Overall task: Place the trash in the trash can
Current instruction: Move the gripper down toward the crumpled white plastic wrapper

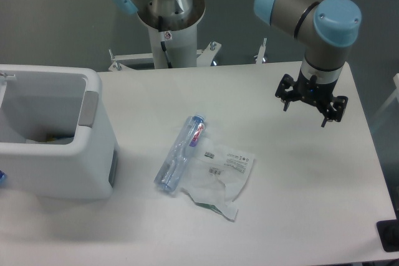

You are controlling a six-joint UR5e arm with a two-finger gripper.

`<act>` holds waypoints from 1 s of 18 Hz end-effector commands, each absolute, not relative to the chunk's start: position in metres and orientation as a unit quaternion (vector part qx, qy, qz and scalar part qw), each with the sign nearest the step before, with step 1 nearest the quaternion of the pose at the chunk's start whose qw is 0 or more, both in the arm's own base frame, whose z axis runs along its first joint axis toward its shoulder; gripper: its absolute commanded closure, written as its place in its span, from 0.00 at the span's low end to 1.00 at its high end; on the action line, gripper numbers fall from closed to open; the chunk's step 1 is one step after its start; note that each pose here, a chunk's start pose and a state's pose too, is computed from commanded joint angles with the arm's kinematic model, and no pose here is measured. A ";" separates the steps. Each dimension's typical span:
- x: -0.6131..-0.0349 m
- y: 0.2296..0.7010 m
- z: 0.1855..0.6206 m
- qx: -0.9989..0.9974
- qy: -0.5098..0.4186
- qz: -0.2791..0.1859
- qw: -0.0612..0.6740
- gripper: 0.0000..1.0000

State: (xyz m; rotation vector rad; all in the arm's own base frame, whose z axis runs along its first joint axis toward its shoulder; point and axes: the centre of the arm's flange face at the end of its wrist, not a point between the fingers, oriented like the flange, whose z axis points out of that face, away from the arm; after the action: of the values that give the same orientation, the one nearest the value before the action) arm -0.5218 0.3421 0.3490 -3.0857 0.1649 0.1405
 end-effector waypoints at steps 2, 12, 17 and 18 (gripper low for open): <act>-0.521 0.344 0.349 -0.997 0.052 0.045 0.024 0.00; -0.507 0.357 0.303 -0.997 0.034 0.037 0.052 0.00; -0.496 0.395 0.269 -0.999 0.000 0.009 0.045 0.00; -0.493 0.404 0.264 -0.999 -0.006 0.004 0.044 0.00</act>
State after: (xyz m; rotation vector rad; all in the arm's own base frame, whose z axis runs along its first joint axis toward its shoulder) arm -0.4926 0.4044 0.2636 -3.0530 -0.0182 0.0127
